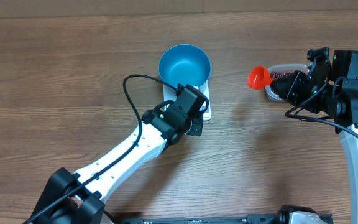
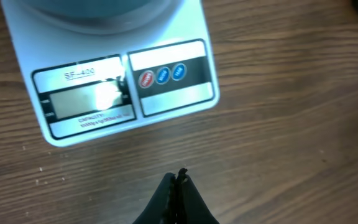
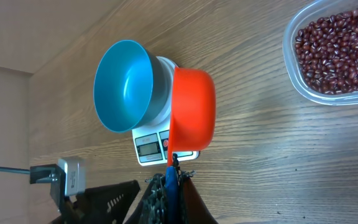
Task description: Scoop item into bowl and weigh 150g on scale
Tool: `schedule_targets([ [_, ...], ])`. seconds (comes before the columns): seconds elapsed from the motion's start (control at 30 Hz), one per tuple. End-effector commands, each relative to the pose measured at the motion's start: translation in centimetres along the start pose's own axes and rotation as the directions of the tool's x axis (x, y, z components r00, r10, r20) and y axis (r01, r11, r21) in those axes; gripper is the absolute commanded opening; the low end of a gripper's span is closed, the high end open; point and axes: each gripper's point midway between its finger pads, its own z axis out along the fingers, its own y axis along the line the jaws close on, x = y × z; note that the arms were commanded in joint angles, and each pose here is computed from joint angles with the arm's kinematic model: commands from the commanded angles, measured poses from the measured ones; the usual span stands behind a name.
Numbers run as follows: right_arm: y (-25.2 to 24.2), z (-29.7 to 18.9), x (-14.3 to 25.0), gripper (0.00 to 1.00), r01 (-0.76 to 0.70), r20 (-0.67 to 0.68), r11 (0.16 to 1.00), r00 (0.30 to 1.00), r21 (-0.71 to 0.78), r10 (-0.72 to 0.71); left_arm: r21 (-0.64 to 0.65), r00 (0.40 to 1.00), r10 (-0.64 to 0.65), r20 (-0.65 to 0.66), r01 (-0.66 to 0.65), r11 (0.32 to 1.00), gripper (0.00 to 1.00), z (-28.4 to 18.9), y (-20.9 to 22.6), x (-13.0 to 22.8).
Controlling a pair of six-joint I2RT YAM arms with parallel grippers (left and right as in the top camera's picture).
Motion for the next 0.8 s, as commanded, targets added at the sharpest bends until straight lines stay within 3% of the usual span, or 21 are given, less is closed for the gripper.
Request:
schedule_targets([
  [0.0, 0.7, -1.2, -0.7, 0.04, 0.030, 0.044, 1.000, 0.999, -0.007, -0.029, -0.078, 0.998, 0.013, 0.059, -0.008, 0.997, 0.04, 0.5, 1.6, -0.4],
  [0.77, 0.7, -1.2, -0.7, 0.04, 0.029, 0.045, 1.000, 0.999, -0.005, -0.029, -0.124, 0.992, 0.093, 0.089, -0.081, 0.989, 0.04, 6.7, 2.0, -0.6],
])
